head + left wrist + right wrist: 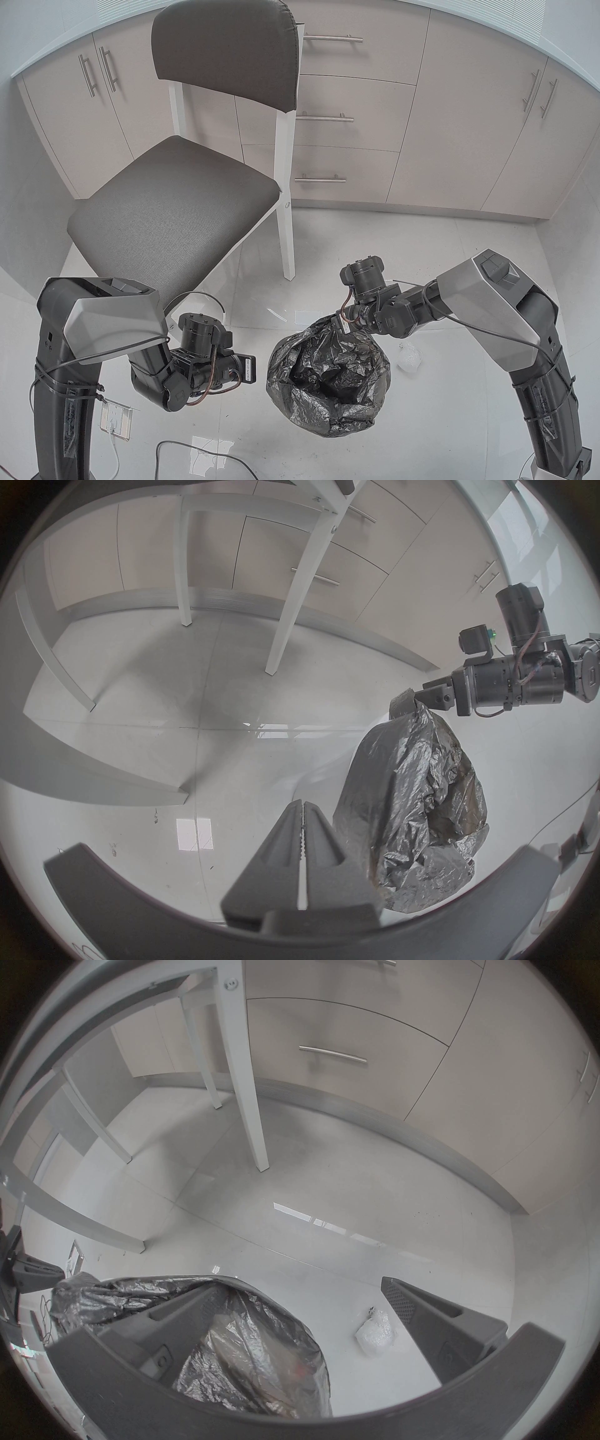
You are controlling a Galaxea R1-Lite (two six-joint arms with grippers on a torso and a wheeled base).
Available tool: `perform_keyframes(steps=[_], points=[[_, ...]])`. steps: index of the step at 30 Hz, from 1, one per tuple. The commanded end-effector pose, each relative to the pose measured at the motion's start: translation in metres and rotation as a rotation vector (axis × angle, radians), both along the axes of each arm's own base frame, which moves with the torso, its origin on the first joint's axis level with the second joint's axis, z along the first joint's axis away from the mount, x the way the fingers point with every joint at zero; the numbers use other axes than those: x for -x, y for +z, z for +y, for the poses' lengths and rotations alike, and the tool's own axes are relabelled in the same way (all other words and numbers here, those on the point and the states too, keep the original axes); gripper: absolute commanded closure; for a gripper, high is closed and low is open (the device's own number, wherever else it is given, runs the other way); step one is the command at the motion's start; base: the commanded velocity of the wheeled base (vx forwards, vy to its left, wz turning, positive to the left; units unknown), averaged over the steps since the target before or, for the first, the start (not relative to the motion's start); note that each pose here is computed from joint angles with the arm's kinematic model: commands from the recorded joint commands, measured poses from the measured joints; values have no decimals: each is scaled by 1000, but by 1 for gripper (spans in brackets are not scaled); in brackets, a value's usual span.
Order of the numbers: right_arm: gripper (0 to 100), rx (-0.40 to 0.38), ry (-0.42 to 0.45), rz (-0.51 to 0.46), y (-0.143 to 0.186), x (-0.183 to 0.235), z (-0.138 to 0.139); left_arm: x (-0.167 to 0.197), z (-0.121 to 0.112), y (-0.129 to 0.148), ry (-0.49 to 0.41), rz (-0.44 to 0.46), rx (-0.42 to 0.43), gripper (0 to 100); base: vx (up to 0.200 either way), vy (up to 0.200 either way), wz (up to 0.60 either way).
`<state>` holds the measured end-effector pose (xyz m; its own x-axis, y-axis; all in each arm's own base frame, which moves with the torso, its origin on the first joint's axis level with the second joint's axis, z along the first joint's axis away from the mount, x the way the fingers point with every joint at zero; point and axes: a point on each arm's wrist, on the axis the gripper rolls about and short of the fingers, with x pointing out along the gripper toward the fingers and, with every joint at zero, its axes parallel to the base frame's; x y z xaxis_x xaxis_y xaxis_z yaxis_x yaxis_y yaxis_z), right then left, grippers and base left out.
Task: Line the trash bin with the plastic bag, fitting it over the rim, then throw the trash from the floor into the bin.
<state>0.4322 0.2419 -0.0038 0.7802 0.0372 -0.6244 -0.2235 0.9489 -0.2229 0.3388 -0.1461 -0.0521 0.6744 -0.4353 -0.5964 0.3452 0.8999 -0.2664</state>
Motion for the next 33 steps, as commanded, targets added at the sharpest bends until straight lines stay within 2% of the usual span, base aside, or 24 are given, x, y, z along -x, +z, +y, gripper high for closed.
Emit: perform_keyframes(steps=[1,8,13,21,22,26,28,33], points=[[0,8,2,8,-18,-4,2,0,0,-5,-1,8,-5,100,0,0,0],[0,0,4,-2,-23,-6,4,0,1,1,3,0,4,100,0,0,0],[0,-12,-6,-15,-16,-8,1,0,-2,22,31,-17,52,100,0,0,0],[0,-34,-17,-31,-1,-6,0,6,-5,27,27,-15,58,100,0,0,0],[0,-35,-18,-32,2,-6,-1,7,-5,29,24,-17,59,0,0,0,0],[0,-37,-16,-33,10,-3,-2,10,-7,33,16,-21,61,0,0,0,0],[0,-48,-13,-51,29,3,-5,13,-7,41,10,-34,69,0,0,0,0],[0,-52,-3,-52,43,15,-6,18,-10,51,-8,-47,78,0,0,0,0]])
